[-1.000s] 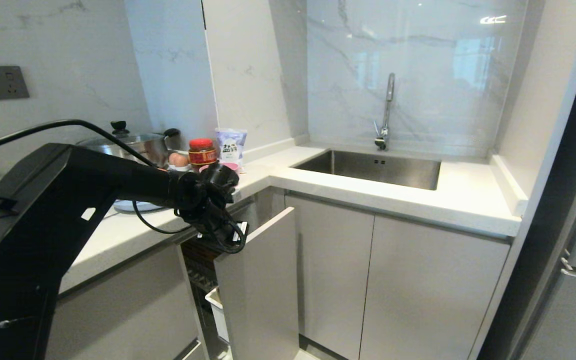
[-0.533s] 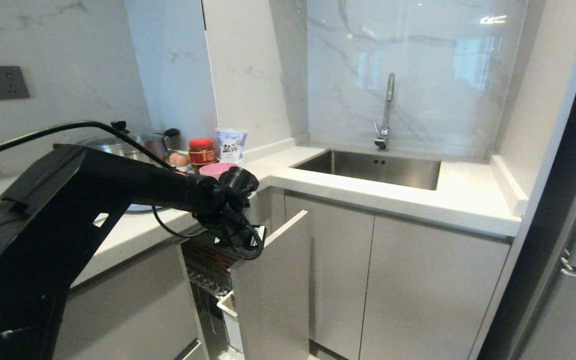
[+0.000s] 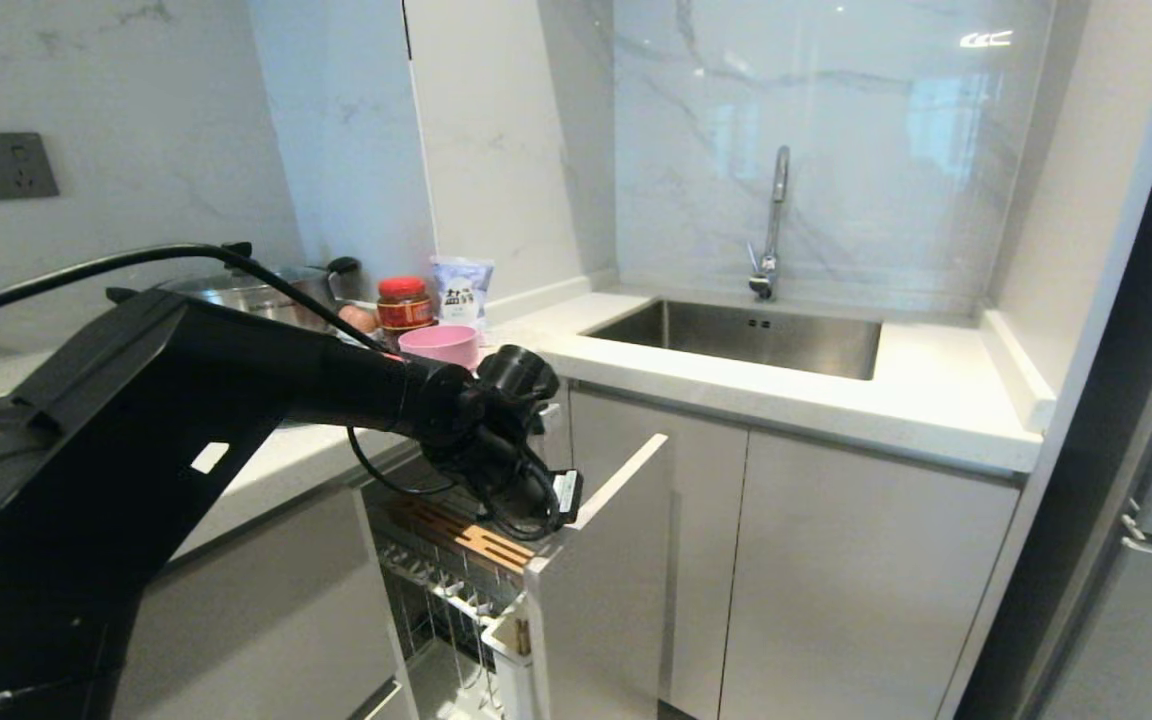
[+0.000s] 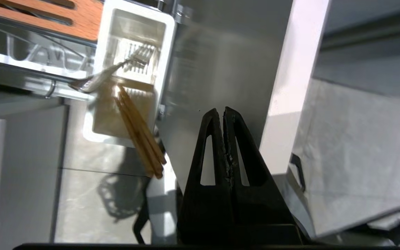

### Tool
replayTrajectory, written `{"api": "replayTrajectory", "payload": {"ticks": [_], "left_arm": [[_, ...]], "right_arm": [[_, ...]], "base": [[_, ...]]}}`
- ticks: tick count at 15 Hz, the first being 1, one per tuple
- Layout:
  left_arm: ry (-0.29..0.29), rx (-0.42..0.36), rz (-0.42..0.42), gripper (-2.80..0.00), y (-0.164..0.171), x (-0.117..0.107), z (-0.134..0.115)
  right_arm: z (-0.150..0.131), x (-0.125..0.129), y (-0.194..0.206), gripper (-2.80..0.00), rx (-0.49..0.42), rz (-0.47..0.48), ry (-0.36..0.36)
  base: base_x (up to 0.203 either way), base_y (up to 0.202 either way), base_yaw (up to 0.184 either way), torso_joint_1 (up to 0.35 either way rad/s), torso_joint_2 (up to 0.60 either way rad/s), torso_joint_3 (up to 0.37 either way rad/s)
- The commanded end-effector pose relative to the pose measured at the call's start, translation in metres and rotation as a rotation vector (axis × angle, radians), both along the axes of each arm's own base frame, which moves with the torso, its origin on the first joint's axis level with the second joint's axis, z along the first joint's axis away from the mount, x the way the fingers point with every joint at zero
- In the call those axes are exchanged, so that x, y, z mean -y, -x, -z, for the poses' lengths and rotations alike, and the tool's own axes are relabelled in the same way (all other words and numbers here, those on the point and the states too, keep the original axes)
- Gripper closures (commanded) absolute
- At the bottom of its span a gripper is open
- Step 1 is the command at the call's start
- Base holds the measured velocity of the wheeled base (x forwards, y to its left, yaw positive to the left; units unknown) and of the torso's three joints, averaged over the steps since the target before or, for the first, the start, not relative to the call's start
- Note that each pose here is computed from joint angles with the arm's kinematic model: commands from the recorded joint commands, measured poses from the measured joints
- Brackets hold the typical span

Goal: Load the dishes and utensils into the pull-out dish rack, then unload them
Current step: Open the cupboard

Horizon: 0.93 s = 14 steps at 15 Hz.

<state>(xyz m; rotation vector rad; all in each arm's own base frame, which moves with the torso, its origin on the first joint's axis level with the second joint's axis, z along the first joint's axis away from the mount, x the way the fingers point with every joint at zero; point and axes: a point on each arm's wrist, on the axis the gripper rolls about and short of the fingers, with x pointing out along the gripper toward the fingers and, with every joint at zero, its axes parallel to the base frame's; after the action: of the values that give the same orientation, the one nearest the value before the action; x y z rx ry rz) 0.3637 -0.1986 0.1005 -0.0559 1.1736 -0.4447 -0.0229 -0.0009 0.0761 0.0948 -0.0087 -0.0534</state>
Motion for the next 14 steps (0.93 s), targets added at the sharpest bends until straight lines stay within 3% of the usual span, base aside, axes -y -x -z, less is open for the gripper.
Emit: {"api": "replayTrajectory", "payload": {"ticks": [1,8,14], "left_arm": [[0.053,-0.031,0.034,0.00,0.009,0.010,-0.004],[0.098,-0.101,0.085,0.00,0.027,0.033,0.002],[0.092,-0.120,0.119,0.00,0.037,0.045,0.005]], "right_arm": [[0.000,0.000,0.000,0.00,0.003,0.000,0.000],[0.000,0.000,0.000,0.00,0.004,0.001,0.000],[0.000,0.000,0.000,0.00,0.003,0.001,0.000]], "base": [[0.000,0.000,0.000,0.000,0.00,0.000],[0.000,0.000,0.000,0.000,0.00,0.000],[0.000,0.000,0.000,0.000,0.00,0.000]]}}
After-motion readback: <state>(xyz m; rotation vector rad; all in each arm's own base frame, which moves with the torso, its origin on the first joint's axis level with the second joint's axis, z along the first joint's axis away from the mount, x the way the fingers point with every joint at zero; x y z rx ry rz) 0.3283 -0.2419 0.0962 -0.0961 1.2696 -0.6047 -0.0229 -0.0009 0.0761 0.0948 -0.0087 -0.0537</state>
